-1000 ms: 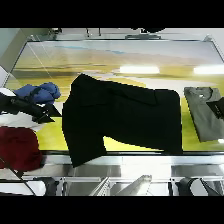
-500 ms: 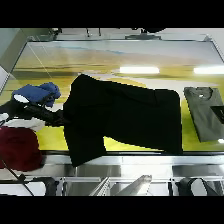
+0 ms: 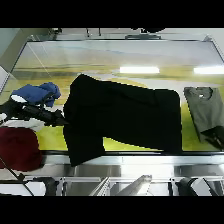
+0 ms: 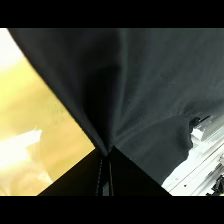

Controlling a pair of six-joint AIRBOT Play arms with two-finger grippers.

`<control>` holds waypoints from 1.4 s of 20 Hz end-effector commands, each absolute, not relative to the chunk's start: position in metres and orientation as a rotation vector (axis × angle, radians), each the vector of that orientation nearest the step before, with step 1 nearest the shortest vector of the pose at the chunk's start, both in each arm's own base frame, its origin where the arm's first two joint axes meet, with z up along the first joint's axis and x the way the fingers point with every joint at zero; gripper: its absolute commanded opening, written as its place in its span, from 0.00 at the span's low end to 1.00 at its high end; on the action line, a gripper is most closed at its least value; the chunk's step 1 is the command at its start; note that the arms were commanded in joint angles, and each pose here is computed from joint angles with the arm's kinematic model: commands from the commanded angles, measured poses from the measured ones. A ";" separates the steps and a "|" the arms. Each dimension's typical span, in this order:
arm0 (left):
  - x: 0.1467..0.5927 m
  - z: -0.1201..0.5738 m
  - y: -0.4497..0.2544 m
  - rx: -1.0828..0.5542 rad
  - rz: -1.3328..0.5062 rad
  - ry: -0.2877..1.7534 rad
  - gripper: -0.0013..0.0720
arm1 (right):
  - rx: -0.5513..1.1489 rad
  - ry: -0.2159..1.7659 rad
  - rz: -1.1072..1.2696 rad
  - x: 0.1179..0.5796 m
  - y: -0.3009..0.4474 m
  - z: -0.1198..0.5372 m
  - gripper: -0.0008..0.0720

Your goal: Fold the shirts.

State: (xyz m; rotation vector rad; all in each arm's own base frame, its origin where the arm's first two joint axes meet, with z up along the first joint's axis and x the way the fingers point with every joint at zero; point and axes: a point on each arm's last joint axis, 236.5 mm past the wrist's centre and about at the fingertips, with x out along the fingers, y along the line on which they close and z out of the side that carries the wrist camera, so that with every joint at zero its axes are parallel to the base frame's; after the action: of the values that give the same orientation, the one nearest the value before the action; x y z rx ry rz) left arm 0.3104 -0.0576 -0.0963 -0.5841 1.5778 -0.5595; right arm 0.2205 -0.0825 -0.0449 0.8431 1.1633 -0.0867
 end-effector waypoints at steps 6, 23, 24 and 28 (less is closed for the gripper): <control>0.312 -0.095 -0.052 -0.594 -0.553 1.568 0.05 | 0.752 1.412 0.083 0.195 -0.015 -0.107 0.64; 0.321 -0.084 -0.052 -0.591 -0.562 1.534 0.05 | 0.855 1.463 0.401 0.220 0.041 -0.080 0.03; 0.332 -0.066 -0.056 -0.610 -0.583 1.475 0.05 | 0.857 1.397 0.454 0.235 0.044 -0.058 0.03; 0.369 0.148 -0.100 -0.661 -0.993 0.865 0.05 | 0.744 0.813 0.670 0.315 0.040 0.139 0.03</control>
State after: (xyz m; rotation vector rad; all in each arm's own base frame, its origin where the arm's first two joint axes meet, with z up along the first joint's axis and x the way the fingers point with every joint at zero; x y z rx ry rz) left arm 0.3583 -0.0690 0.0037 -0.6300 1.2684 -0.6980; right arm 0.2806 0.0295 0.0030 0.7928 1.1793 0.4833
